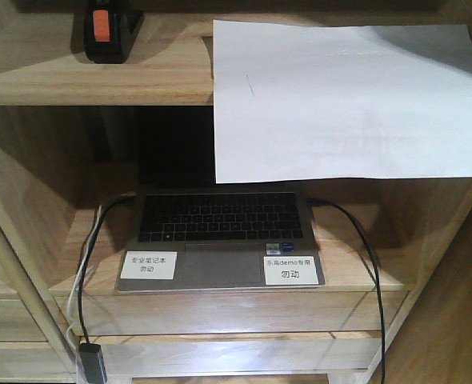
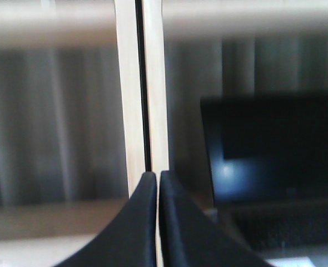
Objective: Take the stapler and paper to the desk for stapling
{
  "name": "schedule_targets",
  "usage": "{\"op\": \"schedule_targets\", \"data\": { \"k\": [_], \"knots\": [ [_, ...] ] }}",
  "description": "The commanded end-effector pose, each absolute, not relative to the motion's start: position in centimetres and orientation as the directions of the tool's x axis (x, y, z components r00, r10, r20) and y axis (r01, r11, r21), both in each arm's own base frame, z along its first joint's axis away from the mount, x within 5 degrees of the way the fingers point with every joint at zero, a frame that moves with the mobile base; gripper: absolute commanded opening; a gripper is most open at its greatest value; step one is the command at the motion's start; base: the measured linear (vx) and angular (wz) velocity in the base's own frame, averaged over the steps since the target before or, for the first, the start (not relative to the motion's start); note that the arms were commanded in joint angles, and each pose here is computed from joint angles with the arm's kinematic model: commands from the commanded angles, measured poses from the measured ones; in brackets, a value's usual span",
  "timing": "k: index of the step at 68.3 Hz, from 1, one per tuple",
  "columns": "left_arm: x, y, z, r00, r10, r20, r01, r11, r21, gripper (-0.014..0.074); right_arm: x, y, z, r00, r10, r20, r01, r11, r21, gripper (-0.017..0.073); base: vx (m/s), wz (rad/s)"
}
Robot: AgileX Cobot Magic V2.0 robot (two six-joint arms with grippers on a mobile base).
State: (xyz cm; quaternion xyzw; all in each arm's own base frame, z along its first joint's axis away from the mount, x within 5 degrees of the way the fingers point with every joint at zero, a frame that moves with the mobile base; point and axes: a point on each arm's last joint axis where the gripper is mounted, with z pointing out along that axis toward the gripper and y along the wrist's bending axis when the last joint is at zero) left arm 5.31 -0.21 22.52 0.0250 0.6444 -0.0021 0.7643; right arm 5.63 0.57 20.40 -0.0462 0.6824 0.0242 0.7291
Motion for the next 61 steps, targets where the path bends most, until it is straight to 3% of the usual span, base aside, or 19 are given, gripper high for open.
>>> {"op": "schedule_targets", "data": {
  "k": [1, 14, 38, 53, 61],
  "knots": [
    [4.0, -0.1, 26.7, 0.358, 0.007, -0.934, 0.031, 0.999, 0.02, -0.0006, 5.6, 0.6, 20.3, 0.122, -0.026, -0.992, -0.1, 0.994, -0.038, -0.0009, 0.0, 0.0],
    [3.0, -0.1, 30.8, 0.379, 0.006, -0.925, 0.036, 0.999, 0.021, -0.0006, 5.6, 0.6, 20.3, 0.122, -0.026, -0.992, -0.1, 0.994, -0.038, -0.0009, 0.0, 0.0],
    [4.9, -0.4, 37.1, 0.136, 0.019, -0.991, 0.06, 0.998, 0.027, -0.0006, 5.6, 0.6, 20.3, 0.122, -0.026, -0.992, -0.1, 0.994, -0.038, -0.0009, 0.0, 0.0],
    [7.2, -0.5, 37.3, -0.004, 0.027, -1.0, 0.068, 0.997, 0.027, -0.0006, 5.6, 0.6, 20.3, 0.122, -0.026, -0.992, -0.1, 0.994, -0.038, -0.0009, 0.0, 0.0],
    [7.3, -0.5, 37.2, -0.008, 0.028, -1.0, 0.068, 0.997, 0.027, -0.0006, 5.6, 0.6, 20.3, 0.12, -0.026, -0.992, -0.1, 0.994, -0.038, -0.0009, 0.0, 0.0]
  ]
}}
